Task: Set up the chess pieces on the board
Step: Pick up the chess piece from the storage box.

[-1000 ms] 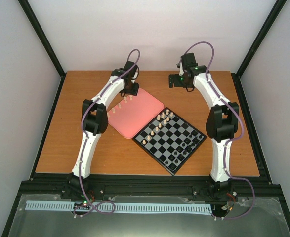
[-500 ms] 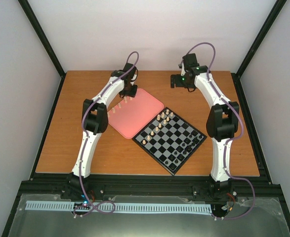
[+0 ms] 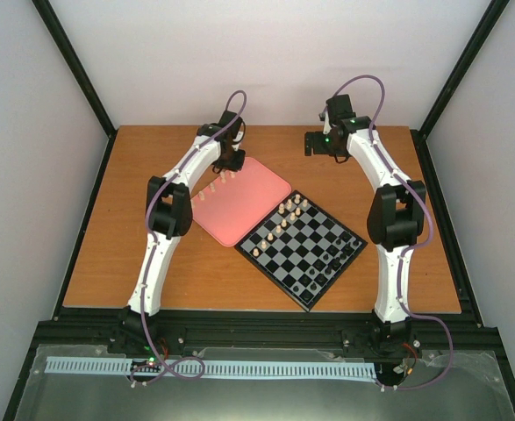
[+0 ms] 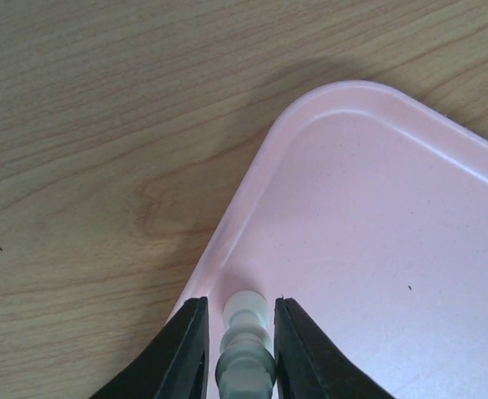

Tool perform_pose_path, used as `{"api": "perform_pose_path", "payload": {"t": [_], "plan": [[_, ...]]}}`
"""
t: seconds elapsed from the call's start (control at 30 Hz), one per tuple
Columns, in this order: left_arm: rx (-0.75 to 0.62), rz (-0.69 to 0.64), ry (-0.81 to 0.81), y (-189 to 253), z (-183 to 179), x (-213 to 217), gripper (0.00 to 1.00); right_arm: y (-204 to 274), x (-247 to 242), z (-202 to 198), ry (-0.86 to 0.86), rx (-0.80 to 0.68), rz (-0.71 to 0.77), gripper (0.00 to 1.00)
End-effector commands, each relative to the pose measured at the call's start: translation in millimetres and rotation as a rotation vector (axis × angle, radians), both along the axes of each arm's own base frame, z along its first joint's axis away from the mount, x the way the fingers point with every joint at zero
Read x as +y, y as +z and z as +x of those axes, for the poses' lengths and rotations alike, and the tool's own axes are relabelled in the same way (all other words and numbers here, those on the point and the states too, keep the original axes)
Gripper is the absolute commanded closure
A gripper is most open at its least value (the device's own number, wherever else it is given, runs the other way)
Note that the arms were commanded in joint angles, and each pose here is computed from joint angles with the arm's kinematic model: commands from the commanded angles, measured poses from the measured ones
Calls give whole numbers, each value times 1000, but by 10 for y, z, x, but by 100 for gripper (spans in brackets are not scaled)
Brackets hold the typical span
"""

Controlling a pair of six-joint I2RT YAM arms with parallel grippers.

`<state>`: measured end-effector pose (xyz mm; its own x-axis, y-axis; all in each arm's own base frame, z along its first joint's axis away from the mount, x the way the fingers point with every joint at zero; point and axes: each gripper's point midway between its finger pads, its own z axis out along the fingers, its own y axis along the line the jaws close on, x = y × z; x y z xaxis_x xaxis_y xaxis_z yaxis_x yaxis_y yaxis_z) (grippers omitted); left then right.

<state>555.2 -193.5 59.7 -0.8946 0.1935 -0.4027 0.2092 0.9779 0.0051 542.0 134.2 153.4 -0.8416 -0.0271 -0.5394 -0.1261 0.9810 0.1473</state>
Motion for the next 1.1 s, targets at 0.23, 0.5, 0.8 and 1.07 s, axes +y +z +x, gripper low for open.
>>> {"api": "perform_pose_path", "payload": {"t": [0.23,0.5,0.8,1.07], "plan": [[28,-21,-3,-4,-21,14,89,-12,0,-5,-1,8,3,0],[-10,-66,-5,314,-35,-39,94,6,-11,-33,-2,4,3,0],[-37,-230,-91,1091,-393,-440,94,1,-76,-54,-15,1,-11,0],[108,-240,-266,1069,-1409,-998,94,27,-96,-71,-16,-4,-15,0]]}}
